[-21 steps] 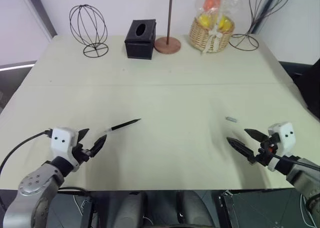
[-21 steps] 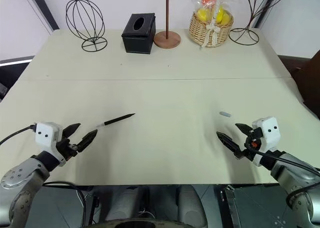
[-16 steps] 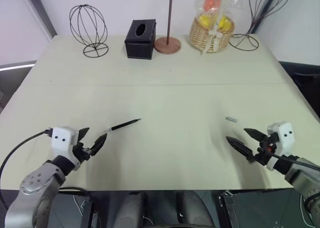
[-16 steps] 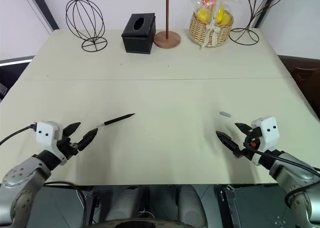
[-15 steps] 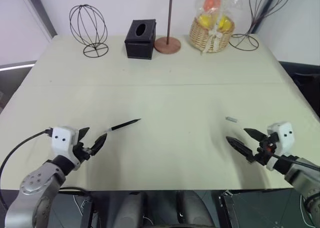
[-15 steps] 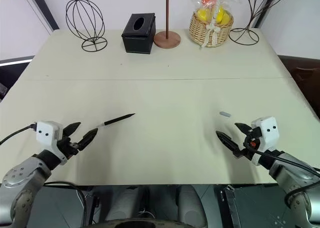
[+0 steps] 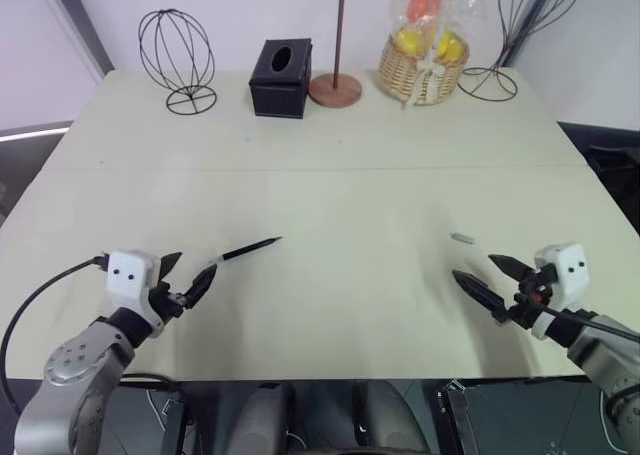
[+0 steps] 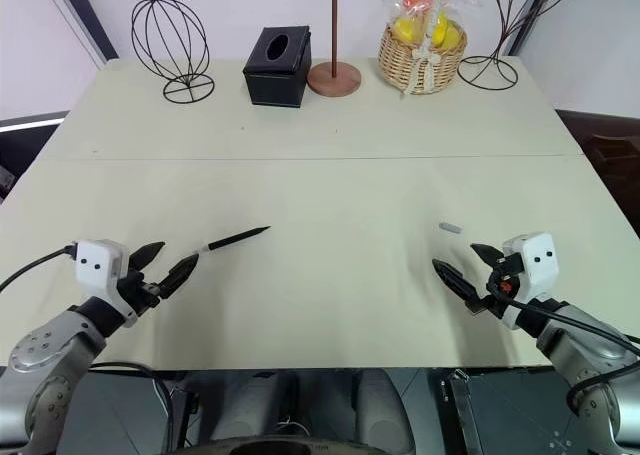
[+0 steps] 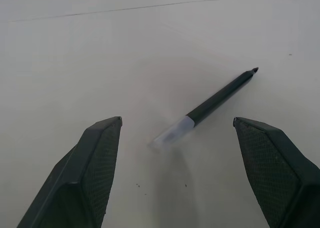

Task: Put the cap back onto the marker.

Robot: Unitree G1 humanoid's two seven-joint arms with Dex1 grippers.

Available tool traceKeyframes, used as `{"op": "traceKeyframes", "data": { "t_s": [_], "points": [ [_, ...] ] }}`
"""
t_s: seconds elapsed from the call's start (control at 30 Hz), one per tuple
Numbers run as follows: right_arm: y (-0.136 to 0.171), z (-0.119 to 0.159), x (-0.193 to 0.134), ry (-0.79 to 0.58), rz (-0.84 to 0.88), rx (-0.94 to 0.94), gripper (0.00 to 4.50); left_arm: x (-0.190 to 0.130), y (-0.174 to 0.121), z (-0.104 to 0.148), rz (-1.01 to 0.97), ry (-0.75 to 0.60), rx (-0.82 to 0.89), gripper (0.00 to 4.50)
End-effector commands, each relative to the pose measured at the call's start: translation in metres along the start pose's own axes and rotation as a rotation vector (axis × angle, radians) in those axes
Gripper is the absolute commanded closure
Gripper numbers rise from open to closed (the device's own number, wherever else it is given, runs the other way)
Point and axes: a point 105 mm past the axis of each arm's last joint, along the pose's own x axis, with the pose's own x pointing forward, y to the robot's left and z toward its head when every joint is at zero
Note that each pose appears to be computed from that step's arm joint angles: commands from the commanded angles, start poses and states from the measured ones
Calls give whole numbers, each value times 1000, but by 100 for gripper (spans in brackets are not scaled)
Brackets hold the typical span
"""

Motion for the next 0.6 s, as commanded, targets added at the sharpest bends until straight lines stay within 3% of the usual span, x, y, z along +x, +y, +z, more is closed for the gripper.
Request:
{"op": "traceKeyframes", "data": {
  "t_s": [0.03,0.4,0.6],
  "points": [
    [0,8,0,-34,-1,-25,5,-2,0,7,2,-30,25,77],
    [0,8,2,-35,1,-36,5,-2,4,9,-23,-22,44,77],
    [20,26,9,-16,134,-101,5,1,12,19,-278,57,94,77]
  ]
}}
